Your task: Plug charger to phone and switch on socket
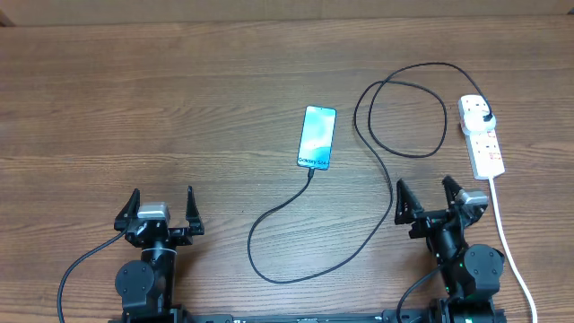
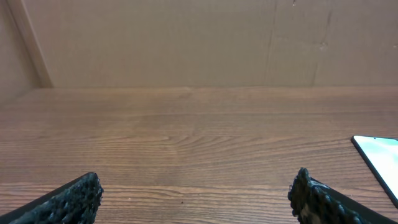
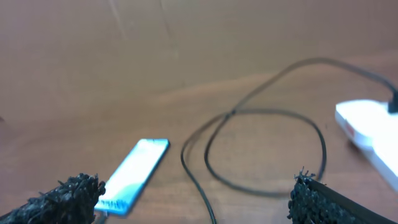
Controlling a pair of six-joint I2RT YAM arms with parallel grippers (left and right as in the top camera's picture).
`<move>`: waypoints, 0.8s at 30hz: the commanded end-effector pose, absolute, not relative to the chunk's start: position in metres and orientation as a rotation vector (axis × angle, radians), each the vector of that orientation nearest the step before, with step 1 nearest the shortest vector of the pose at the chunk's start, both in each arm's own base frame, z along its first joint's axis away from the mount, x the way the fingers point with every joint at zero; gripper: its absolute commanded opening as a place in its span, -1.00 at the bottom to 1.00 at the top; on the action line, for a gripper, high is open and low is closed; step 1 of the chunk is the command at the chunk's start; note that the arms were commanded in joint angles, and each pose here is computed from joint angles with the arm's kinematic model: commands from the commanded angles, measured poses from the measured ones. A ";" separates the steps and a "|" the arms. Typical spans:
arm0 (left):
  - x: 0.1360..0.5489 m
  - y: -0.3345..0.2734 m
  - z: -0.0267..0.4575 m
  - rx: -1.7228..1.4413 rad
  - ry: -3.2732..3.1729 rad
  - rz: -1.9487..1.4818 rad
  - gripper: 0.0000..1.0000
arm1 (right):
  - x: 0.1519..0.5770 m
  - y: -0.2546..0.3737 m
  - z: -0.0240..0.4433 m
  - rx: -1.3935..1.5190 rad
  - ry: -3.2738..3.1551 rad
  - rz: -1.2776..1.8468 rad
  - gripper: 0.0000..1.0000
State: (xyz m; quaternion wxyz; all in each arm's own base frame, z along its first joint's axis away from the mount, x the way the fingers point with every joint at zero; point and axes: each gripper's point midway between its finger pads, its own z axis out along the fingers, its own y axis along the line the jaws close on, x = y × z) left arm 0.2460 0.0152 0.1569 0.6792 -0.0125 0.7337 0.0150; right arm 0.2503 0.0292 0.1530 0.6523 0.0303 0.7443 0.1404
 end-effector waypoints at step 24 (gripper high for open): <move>0.245 0.018 0.157 -0.034 1.643 0.047 1.00 | 0.245 0.026 0.173 0.064 1.589 0.292 1.00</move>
